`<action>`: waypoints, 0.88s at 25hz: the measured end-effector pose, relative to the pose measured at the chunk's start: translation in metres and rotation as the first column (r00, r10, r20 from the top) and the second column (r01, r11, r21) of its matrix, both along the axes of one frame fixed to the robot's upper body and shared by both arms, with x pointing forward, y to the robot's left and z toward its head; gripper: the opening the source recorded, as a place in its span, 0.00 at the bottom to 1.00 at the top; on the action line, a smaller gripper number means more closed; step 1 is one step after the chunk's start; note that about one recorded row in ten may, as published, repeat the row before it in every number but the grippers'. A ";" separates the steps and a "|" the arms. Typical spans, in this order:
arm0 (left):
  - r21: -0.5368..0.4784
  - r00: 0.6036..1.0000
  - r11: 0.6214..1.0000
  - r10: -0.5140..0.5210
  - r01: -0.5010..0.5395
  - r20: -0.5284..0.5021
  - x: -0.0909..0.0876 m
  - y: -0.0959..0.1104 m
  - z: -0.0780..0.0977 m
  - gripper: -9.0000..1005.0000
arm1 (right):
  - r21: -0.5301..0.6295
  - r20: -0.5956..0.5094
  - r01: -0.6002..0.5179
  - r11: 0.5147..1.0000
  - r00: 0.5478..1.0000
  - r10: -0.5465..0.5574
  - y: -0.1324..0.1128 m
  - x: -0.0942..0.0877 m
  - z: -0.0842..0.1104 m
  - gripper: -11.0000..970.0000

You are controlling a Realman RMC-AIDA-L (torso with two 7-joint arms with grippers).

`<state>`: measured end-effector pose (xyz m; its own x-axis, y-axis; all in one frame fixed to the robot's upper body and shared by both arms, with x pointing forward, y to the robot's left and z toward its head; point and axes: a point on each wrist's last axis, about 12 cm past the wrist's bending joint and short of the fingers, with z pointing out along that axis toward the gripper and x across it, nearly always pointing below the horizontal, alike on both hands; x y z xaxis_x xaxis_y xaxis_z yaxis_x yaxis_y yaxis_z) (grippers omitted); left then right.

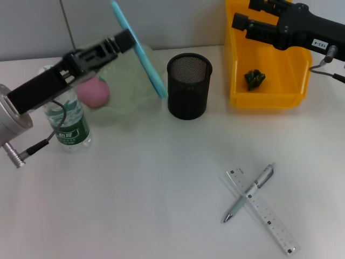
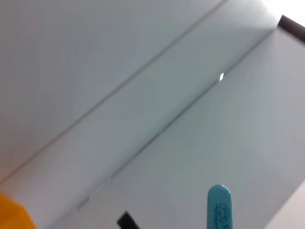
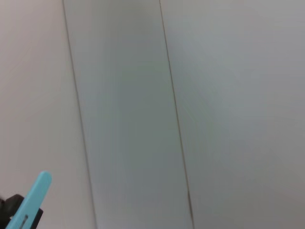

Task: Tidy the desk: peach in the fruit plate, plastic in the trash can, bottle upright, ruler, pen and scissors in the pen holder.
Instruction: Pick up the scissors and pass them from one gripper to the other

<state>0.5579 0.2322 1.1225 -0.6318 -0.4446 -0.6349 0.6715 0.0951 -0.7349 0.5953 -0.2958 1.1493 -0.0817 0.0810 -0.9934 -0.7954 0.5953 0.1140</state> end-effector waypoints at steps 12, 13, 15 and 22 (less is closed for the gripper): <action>-0.204 0.983 0.962 0.184 -0.184 -0.018 0.001 -0.014 -0.013 0.24 | 0.035 0.158 0.067 0.997 0.985 -0.072 0.013 -0.013 -0.020 0.80; -0.210 0.983 0.960 0.185 -0.184 -0.014 0.002 -0.017 -0.012 0.24 | 0.038 0.171 0.068 0.997 0.983 -0.074 0.014 -0.014 -0.021 0.80; -0.218 0.983 0.959 0.182 -0.179 -0.005 0.005 -0.026 -0.010 0.24 | 0.038 0.202 0.070 0.997 0.976 -0.077 0.016 -0.015 -0.022 0.80; -0.266 0.980 0.945 0.199 -0.190 0.006 0.012 -0.040 -0.003 0.24 | 0.044 0.292 0.049 0.998 0.954 -0.060 0.027 -0.028 -0.033 0.80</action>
